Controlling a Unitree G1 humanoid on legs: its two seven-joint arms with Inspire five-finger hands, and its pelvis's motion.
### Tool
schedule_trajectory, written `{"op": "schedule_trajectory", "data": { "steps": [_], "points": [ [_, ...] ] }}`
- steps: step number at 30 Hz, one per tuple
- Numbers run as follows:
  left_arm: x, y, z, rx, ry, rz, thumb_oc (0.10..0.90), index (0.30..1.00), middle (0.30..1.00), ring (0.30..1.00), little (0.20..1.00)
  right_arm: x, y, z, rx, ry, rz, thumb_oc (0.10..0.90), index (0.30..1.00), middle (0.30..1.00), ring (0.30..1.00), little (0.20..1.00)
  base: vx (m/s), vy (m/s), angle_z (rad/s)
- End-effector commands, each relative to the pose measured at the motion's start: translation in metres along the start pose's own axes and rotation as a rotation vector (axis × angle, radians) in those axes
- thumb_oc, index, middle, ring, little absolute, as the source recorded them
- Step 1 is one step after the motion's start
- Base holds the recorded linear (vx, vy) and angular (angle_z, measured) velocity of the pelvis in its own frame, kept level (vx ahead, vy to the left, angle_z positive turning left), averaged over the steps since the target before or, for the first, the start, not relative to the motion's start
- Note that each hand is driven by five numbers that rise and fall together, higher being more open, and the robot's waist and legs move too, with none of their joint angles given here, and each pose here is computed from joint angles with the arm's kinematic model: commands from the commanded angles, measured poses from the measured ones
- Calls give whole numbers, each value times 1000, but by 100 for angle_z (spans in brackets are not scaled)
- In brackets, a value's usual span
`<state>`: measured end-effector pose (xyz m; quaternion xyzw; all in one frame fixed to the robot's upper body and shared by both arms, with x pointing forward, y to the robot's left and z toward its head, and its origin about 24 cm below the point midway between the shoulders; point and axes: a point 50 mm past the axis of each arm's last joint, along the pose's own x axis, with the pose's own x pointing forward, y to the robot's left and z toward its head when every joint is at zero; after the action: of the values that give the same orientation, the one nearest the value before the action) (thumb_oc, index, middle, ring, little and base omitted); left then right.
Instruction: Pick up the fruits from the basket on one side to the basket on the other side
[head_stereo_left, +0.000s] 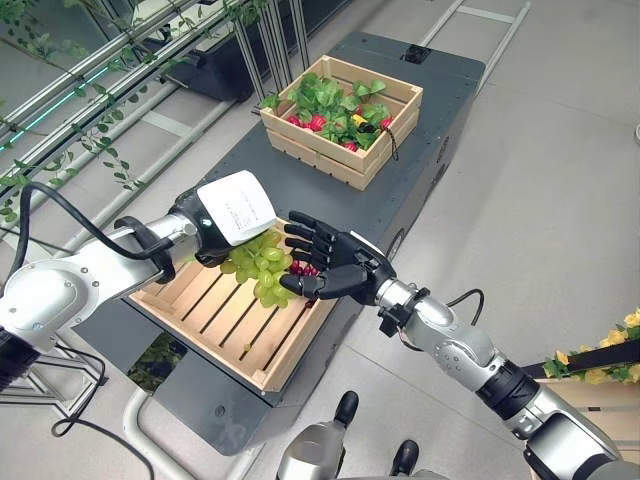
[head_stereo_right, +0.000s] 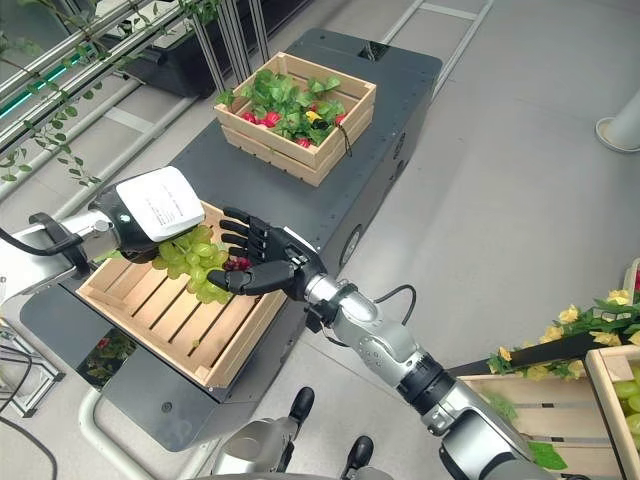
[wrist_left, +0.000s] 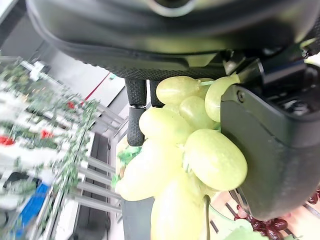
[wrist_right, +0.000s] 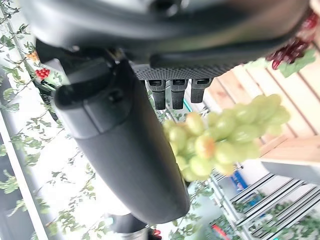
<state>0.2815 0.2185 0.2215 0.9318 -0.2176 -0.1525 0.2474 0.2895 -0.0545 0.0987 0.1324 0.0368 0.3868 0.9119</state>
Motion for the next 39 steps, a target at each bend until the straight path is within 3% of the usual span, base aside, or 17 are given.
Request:
{"op": "schedule_trajectory", "data": {
  "steps": [1, 10, 33, 39],
  "points": [
    [-5, 9, -41, 66, 188, 3, 400, 300, 300, 300, 300, 9, 25, 22, 94, -124, 107, 800, 900, 900, 900, 900, -12, -59, 0],
    [-1, 21, -47, 90, 190, 22, 400, 300, 300, 300, 300, 6, 17, 44, 66, -160, 92, 800, 900, 900, 900, 900, -5, -21, 0],
    [19, 41, -26, 4, 96, 146, 400, 300, 300, 300, 300, 22, 28, 33, 48, -143, 48, 800, 900, 900, 900, 900, 0, 0, 0],
    [21, 46, -26, 17, 125, 170, 400, 300, 300, 300, 300, 25, 28, 29, -28, -98, 37, 800, 900, 900, 900, 900, 0, 0, 0]
  ]
}}
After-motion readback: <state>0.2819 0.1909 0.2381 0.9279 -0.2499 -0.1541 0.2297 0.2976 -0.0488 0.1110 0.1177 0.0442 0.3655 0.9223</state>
